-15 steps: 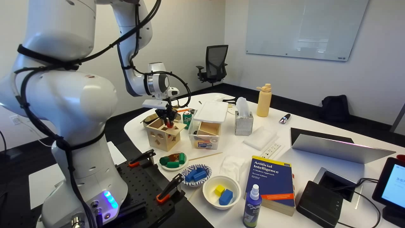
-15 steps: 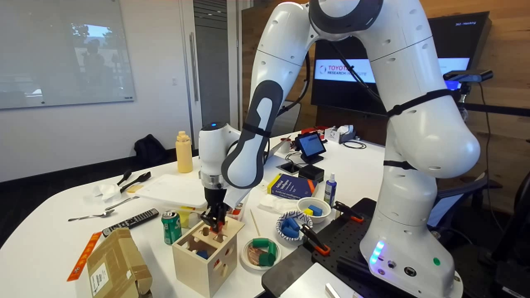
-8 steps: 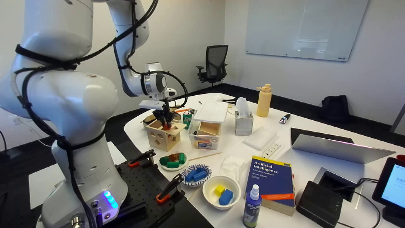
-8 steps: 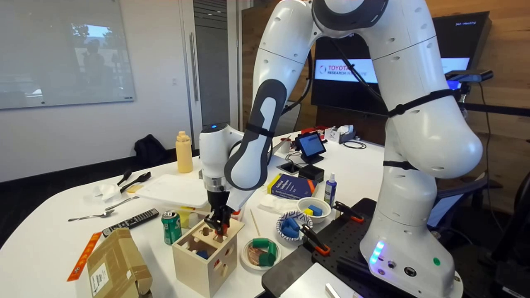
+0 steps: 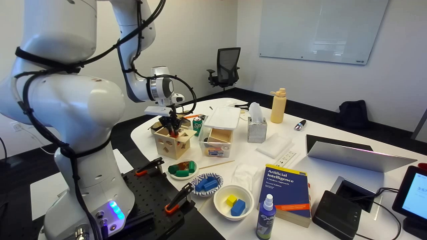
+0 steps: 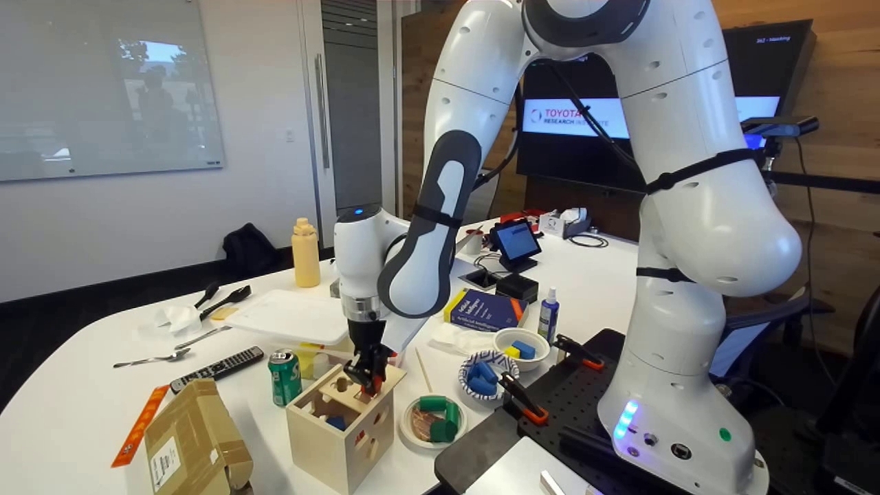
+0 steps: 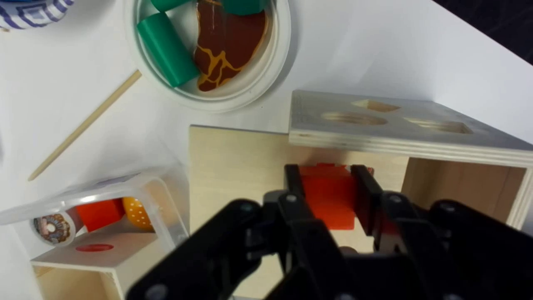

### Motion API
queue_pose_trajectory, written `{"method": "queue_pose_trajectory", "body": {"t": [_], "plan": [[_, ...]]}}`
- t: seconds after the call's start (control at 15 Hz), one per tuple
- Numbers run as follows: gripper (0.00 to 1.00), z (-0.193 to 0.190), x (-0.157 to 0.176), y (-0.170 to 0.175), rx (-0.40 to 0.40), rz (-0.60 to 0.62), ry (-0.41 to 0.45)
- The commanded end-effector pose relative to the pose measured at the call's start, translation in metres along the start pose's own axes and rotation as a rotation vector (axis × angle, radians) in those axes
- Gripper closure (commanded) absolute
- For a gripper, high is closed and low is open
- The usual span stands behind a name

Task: Remove the orange block from the white bowl and put it in the shape sorter through the square opening

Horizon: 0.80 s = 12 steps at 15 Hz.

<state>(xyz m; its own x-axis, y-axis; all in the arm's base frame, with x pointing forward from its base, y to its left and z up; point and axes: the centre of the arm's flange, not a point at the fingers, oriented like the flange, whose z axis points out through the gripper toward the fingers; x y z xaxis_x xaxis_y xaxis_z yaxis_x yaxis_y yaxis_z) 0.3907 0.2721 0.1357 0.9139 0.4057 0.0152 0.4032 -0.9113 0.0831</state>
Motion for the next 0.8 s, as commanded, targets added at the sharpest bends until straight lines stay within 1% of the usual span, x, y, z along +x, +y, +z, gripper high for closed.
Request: {"method": "queue_pose_trajectory", "body": {"t": [0.0, 0.73], "plan": [[0.92, 0.001, -0.008, -0.01, 0.001, 0.021, -0.015], [0.92, 0.006, -0.006, -0.021, 0.004, 0.0, -0.011]]}}
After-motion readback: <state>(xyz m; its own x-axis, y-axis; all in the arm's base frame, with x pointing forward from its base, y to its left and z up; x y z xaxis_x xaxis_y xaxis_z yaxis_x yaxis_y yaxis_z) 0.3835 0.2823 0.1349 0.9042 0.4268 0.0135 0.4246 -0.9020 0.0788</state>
